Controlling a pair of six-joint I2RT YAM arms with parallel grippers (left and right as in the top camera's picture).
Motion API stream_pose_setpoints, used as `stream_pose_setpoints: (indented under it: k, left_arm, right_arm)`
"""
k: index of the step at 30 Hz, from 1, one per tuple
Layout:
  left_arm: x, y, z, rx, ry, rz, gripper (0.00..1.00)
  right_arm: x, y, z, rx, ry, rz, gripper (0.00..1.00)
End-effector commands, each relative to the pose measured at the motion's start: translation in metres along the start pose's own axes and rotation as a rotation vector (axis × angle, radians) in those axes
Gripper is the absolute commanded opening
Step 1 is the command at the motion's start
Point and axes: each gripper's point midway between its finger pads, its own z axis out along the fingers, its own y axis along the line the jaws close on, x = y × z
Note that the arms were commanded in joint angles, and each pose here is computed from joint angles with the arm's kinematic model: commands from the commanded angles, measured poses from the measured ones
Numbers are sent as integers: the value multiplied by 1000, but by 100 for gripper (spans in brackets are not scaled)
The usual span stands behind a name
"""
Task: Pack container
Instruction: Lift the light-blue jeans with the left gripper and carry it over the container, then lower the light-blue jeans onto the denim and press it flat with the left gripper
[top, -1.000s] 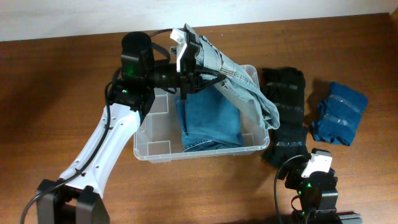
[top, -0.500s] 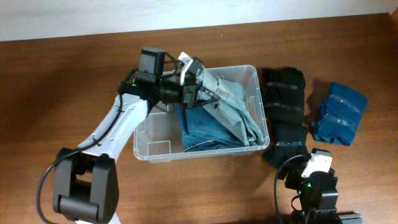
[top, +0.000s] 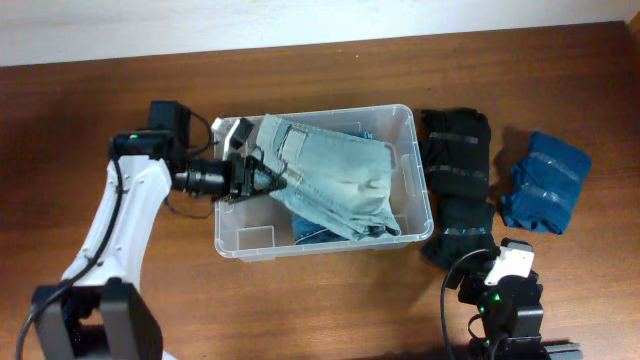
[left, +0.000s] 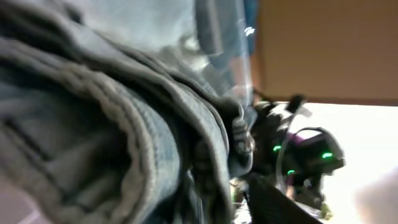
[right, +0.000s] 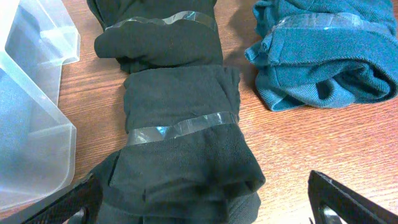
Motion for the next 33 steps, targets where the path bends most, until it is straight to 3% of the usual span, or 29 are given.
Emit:
stream_pose_setpoints:
  k: [1,7,11,15,20,26,33]
  left_arm:
    - [9,7,-14,-160,3,69,63]
    - [-17,-26,-50,-217,-121,200,70]
    - [-32,-34,-65,-332,-170,259,73]
    - [-44,-20,-51,-500,-153,343,72]
    - [-38,3,16,-658,17,435,72]
    - [-11,25,99,-658,238,485,72]
    - [28,90,174,-699,473,461,72]
  right_arm:
    - [1,1,1,-3,-2,-9,98]
    - [1,1,1,-3,-2,-9,98]
    - [1,1,1,-3,-2,-9,98]
    - [1,1,1,-3,-2,-10,98]
    - [1,1,1,-3,-2,-9,98]
    - [1,1,1,-3,-2,-9,98]
    - [1,1,1,-3,-2,-9,98]
